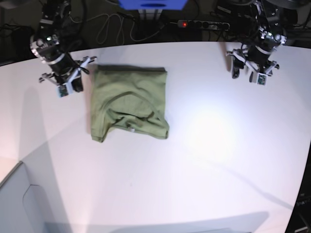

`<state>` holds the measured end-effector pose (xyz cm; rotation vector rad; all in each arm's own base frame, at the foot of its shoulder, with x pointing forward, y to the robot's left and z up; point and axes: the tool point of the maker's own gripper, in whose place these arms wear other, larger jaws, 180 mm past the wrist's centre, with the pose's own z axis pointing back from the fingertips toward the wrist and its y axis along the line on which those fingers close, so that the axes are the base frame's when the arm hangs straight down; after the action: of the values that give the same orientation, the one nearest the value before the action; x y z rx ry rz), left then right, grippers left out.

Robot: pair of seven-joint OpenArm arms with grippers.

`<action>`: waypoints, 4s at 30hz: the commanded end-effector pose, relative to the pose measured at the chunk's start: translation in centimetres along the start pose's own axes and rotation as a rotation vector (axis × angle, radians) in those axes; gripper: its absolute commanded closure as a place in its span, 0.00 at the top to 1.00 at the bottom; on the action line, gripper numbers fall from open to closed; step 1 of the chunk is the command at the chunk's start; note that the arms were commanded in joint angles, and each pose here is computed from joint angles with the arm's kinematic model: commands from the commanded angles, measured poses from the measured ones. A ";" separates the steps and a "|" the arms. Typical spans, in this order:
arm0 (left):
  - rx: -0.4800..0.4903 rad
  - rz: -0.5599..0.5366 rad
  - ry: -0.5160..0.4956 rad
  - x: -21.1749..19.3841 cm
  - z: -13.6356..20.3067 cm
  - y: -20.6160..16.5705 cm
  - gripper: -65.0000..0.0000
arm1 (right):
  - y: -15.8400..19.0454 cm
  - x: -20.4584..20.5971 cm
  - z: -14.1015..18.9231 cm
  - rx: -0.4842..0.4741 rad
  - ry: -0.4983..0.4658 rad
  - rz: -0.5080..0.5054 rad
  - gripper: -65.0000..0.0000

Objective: Fold the T-shirt properly

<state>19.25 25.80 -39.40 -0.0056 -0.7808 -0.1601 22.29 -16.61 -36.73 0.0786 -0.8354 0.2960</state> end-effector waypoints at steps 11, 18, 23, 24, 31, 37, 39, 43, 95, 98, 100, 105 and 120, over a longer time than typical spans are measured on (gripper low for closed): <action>0.056 0.020 -0.054 0.5 3.9 -0.2 0.57 | 4.5 8.2 -2.1 0.140 -0.195 0.113 0.00; 0.102 0.042 -0.014 -1.4 5.8 0.5 0.57 | 6.4 7.7 -7.7 0.252 -0.128 0.080 0.00; 0.133 0.048 0.023 -2.8 6.9 1.4 0.57 | 7.0 7.8 -10.7 0.298 -0.084 0.063 0.00; 0.139 0.047 0.028 -2.9 7.2 1.6 0.57 | 7.0 8.2 -11.2 0.302 -0.089 0.058 0.00; 0.210 0.099 0.049 -4.4 8.7 2.9 0.57 | 7.3 10.7 -13.8 0.340 -0.154 0.029 0.00; 0.227 0.116 0.066 -5.2 9.3 3.0 0.57 | 6.2 12.2 -14.8 0.330 -0.207 -0.010 0.00; 0.235 0.116 0.070 -5.4 9.6 3.2 0.57 | 4.6 12.6 -14.6 0.291 -0.235 -0.047 0.00; 0.233 0.117 0.075 -5.6 9.6 3.1 0.57 | 1.7 13.1 -13.2 0.199 -0.288 -0.102 0.00; 0.080 0.444 0.486 -23.6 6.7 -4.7 0.00 | 10.1 -23.5 6.8 0.199 0.319 -0.422 0.00; 0.041 0.492 0.533 -26.2 4.7 -5.8 0.00 | 11.2 -26.9 5.4 0.198 0.332 -0.512 0.00; 0.008 0.479 0.570 -28.4 3.7 -6.8 0.00 | 12.6 -28.8 4.7 0.223 0.342 -0.545 0.00; -0.052 0.483 0.568 -32.3 1.7 -9.6 0.00 | 14.6 -33.2 3.7 0.232 0.436 -0.429 0.00; -0.004 0.285 0.670 -34.2 -0.9 -12.0 0.00 | 5.6 -37.2 4.3 -0.368 0.562 -0.054 0.00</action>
<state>-5.84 18.47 -64.71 -0.0693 -0.0963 0.1066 -5.67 -19.82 -61.94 -0.2856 -0.3133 0.0912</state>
